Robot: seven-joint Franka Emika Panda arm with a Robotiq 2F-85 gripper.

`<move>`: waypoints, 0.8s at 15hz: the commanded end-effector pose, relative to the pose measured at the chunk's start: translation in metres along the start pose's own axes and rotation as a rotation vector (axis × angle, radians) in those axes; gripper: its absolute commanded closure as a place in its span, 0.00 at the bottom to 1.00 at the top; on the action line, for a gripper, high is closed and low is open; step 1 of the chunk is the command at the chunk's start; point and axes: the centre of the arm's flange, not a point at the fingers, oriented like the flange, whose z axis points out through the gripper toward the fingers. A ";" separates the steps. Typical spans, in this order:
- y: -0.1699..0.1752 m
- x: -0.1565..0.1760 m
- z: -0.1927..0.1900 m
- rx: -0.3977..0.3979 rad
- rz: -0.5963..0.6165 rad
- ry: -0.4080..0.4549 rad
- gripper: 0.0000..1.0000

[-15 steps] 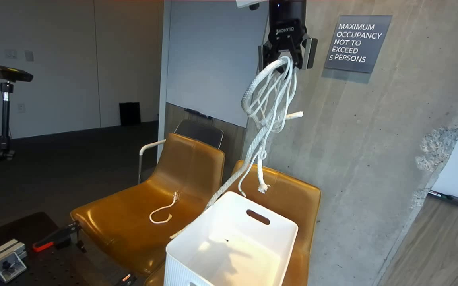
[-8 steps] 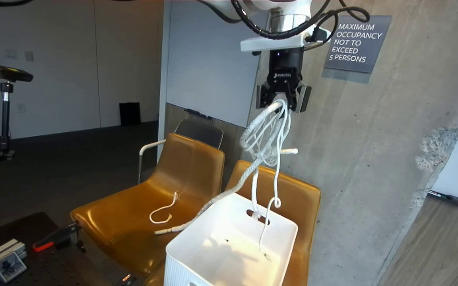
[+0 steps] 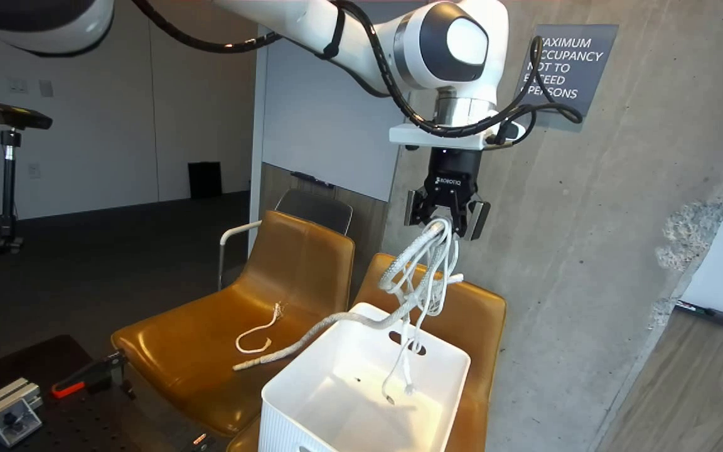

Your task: Put the ropes in the basket

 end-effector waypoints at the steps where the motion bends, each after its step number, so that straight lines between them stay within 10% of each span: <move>1: 0.002 0.007 0.004 0.020 -0.007 -0.003 0.74; 12: -0.024 -0.011 0.043 0.000 -0.067 -0.007 0.00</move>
